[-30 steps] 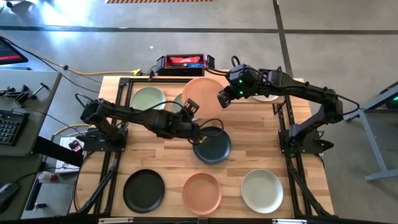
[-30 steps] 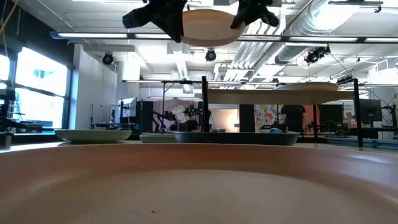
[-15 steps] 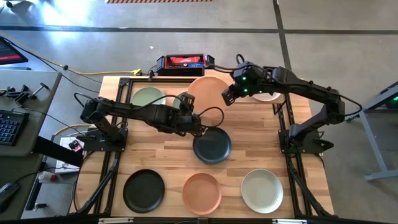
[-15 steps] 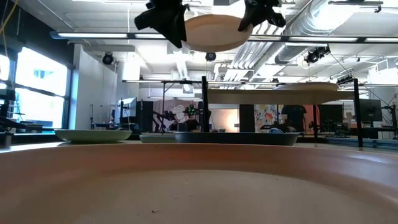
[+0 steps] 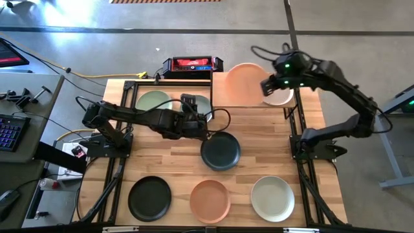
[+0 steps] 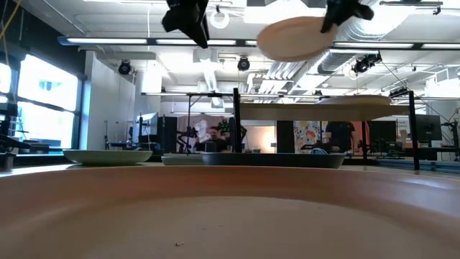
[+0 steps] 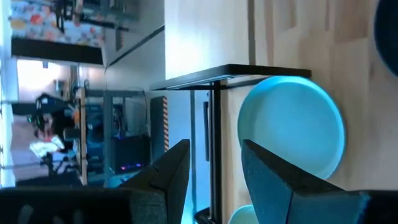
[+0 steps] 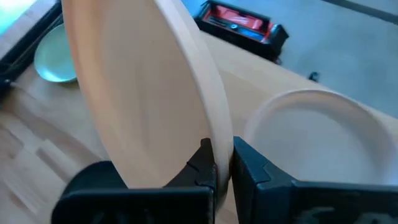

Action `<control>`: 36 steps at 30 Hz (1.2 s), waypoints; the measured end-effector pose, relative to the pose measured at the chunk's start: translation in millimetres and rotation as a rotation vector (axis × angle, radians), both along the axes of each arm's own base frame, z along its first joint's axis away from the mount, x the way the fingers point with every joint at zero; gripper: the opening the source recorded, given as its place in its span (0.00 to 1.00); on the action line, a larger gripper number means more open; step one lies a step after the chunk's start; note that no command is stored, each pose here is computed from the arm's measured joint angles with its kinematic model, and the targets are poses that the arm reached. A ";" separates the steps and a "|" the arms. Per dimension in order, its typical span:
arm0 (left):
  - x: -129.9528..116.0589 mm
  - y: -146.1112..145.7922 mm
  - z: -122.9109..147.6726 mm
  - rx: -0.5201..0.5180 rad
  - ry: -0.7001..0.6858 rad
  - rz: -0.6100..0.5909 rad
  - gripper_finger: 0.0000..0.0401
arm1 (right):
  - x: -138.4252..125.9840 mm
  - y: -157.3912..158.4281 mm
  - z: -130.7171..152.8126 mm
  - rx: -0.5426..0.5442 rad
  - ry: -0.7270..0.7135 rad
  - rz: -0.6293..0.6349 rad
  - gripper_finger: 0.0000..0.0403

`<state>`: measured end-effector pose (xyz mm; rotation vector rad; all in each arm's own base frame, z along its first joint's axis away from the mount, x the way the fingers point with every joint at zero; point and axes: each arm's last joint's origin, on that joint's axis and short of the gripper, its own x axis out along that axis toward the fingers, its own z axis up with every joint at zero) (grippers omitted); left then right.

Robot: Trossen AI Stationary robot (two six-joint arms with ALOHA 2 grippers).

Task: Place and stack plates onto a shelf
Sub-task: Stack the orange plate on the light brown plate on the shelf

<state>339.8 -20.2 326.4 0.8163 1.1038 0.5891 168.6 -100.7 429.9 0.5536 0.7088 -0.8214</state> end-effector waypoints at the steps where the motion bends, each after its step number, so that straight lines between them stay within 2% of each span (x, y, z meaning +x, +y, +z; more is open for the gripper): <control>1: 0.0 1.0 0.0 -0.006 -0.016 0.015 0.34 | -6.7 0.0 1.7 -0.005 0.003 -0.009 0.01; 6: 0.2 4.5 0.0 -0.044 -0.103 0.086 0.34 | -41.6 2.5 9.3 -0.035 0.024 -0.058 0.01; 13: 0.3 10.6 0.2 -0.070 -0.181 0.159 0.34 | -77.1 8.7 13.2 -0.081 0.049 -0.104 0.01; 16: 0.3 10.9 0.3 -0.071 -0.207 0.179 0.34 | -87.2 12.5 -1.0 -0.064 0.048 -0.114 0.01; 21: 0.3 10.7 0.4 -0.073 -0.212 0.182 0.34 | -97.2 17.2 -41.5 -0.003 0.046 -0.163 0.01; 25: 0.1 10.8 0.3 -0.065 -0.196 0.173 0.34 | -100.8 18.4 -54.3 0.000 -0.039 -0.171 0.01; 31: -1.0 12.3 2.3 0.042 -0.159 0.173 0.34 | -106.3 18.4 -56.1 0.030 -0.112 -0.277 0.01; 36: -2.0 18.8 4.9 0.175 -0.096 0.183 0.34 | -111.1 18.3 -55.2 0.057 -0.168 -0.407 0.01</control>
